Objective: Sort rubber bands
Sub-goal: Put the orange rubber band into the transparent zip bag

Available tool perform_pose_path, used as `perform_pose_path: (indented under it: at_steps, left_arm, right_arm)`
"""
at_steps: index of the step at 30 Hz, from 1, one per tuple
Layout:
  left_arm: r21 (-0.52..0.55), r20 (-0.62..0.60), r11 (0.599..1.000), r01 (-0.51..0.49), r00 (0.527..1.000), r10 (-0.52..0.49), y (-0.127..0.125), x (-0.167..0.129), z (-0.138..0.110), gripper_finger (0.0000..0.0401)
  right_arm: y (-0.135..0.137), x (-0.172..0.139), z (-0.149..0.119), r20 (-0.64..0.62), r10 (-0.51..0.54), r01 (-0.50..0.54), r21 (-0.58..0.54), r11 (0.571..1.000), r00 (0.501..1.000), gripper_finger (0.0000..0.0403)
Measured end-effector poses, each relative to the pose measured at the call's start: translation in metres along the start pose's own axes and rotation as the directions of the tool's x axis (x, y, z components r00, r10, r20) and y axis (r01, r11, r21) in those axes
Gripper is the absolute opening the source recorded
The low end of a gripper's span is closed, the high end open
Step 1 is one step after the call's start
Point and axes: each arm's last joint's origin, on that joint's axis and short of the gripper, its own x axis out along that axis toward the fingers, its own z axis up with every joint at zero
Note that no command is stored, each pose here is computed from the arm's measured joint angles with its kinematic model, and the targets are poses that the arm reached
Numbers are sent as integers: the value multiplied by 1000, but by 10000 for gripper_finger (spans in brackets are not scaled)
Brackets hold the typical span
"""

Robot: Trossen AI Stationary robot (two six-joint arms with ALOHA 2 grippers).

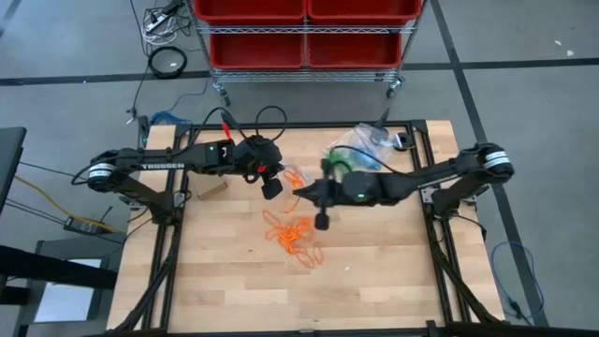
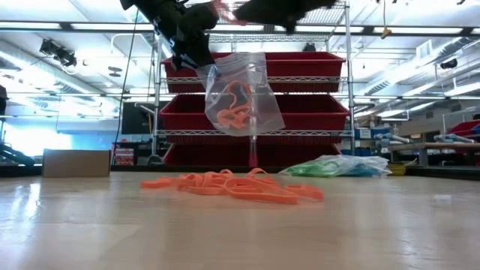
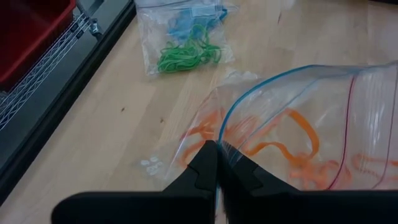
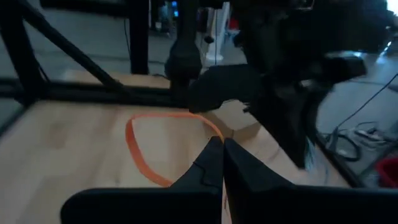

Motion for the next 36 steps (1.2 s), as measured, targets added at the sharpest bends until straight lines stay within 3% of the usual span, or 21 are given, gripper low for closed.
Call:
perform_pose_path:
  at_steps: [7, 10, 18, 26, 36]
  left_arm:
    - [0, -4, 1000, 0, 1000, 0, 0, 0, 0, 17]
    - [0, -7, 1000, 0, 1000, 0, 0, 0, -1, 17]
    - [0, -8, 1000, -1, 1000, 1, 0, 0, -1, 17]
    - [-4, -8, 1000, 3, 1000, -3, 0, 0, -1, 17]
    - [-5, -5, 1000, 4, 1000, -4, 0, 0, -1, 17]
  right_arm:
    - [0, 49, 1, -254, -87, 32, -212, 977, 963, 0]
    - [-4, 59, 0, -297, -156, 80, -250, 965, 942, 0]
    - [-14, 56, 5, -294, -248, 170, -266, 949, 923, 0]
    - [-22, 49, -9, -408, -416, 275, -360, 891, 813, 0]
    - [-29, 45, -19, -485, -442, 313, -327, 892, 754, 0]
